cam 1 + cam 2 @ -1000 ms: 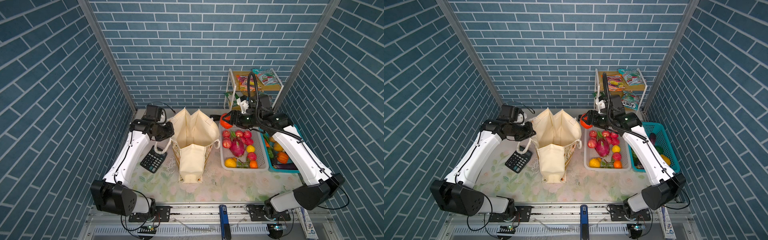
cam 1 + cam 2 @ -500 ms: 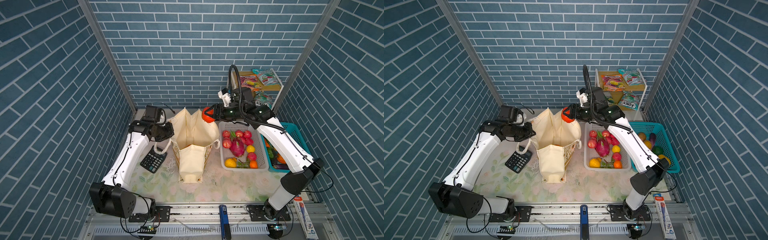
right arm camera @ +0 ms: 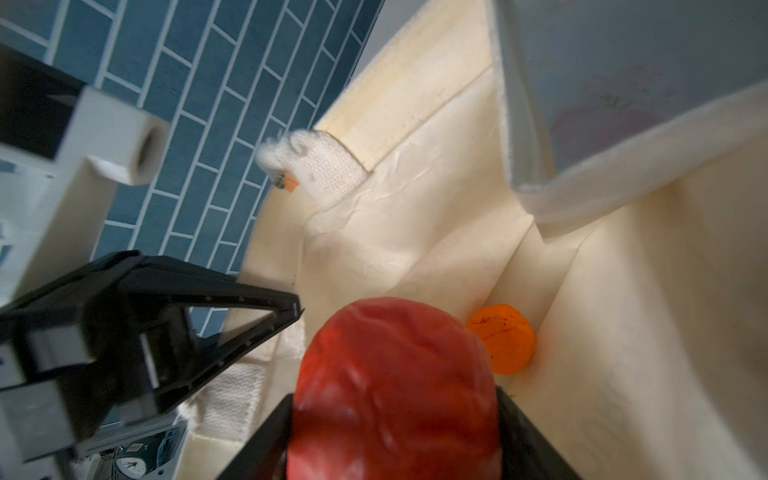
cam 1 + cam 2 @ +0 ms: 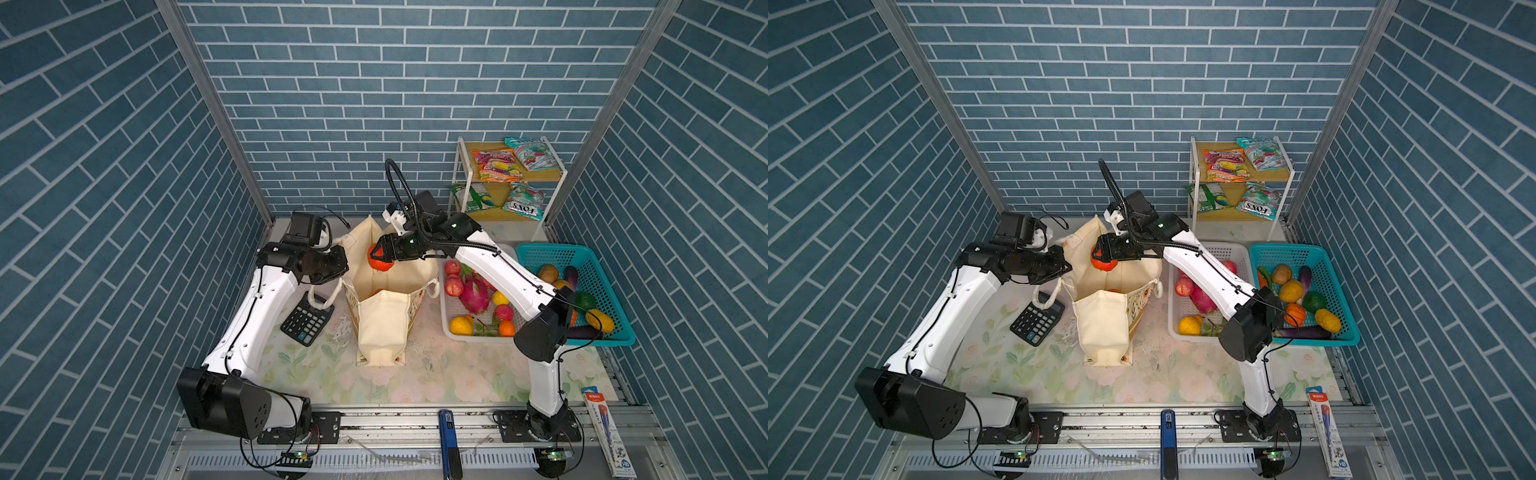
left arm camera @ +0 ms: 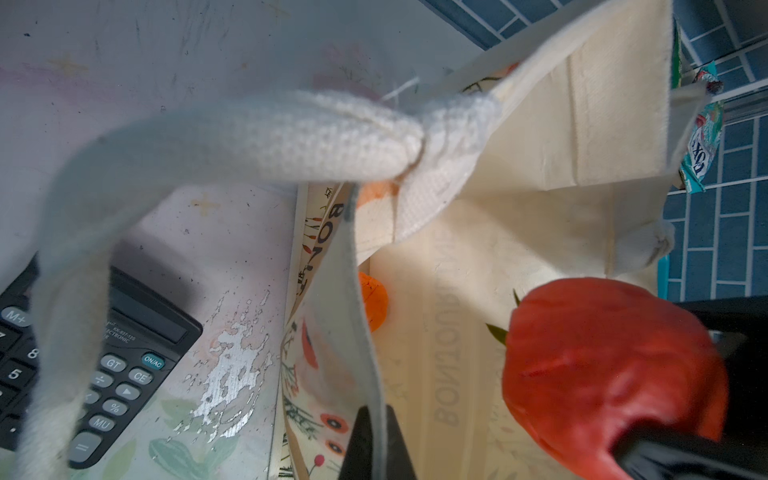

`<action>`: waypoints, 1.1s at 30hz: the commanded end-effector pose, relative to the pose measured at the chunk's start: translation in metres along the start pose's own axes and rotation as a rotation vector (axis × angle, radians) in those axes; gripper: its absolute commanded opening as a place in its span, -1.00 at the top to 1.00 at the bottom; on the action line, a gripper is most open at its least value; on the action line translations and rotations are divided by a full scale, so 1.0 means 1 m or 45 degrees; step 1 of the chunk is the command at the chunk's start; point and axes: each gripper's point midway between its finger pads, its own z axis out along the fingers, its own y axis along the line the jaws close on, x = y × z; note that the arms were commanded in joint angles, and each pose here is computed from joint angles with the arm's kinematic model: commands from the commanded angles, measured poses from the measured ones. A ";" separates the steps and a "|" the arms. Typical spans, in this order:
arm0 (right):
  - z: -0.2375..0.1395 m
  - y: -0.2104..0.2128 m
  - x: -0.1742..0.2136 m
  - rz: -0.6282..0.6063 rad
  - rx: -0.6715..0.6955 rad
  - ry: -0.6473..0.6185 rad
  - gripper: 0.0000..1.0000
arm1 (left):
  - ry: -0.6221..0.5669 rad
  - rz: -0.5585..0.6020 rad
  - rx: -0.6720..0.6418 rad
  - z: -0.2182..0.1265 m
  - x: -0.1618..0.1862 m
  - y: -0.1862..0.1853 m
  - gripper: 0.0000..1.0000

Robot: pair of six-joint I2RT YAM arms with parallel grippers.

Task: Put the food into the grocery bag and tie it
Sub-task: 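Lift the red fruit and carry it over the open bag with the right gripper, then lower the red fruit into the bag and open the right gripper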

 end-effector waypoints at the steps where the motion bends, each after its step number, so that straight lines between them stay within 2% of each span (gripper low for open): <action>1: 0.017 -0.010 0.002 -0.061 0.017 0.004 -0.06 | 0.049 0.008 -0.004 0.000 0.013 0.003 1.00; 6: 0.043 -0.018 0.018 -0.086 0.021 0.051 -0.04 | 0.046 0.011 -0.004 0.002 0.012 0.003 1.00; 13: 0.061 -0.025 0.040 -0.156 0.033 0.094 -0.04 | 0.057 0.008 -0.002 0.004 0.013 0.003 1.00; 19: 0.072 -0.025 0.055 -0.295 0.016 0.094 -0.04 | 0.052 0.006 0.002 0.005 0.011 0.002 1.00; 25: 0.082 -0.022 0.059 -0.464 -0.013 0.028 -0.04 | 0.048 0.006 0.003 0.005 0.009 0.001 1.00; 33: 0.107 -0.043 0.068 -0.490 0.056 0.098 -0.07 | 0.048 0.013 0.002 0.004 0.007 0.000 1.00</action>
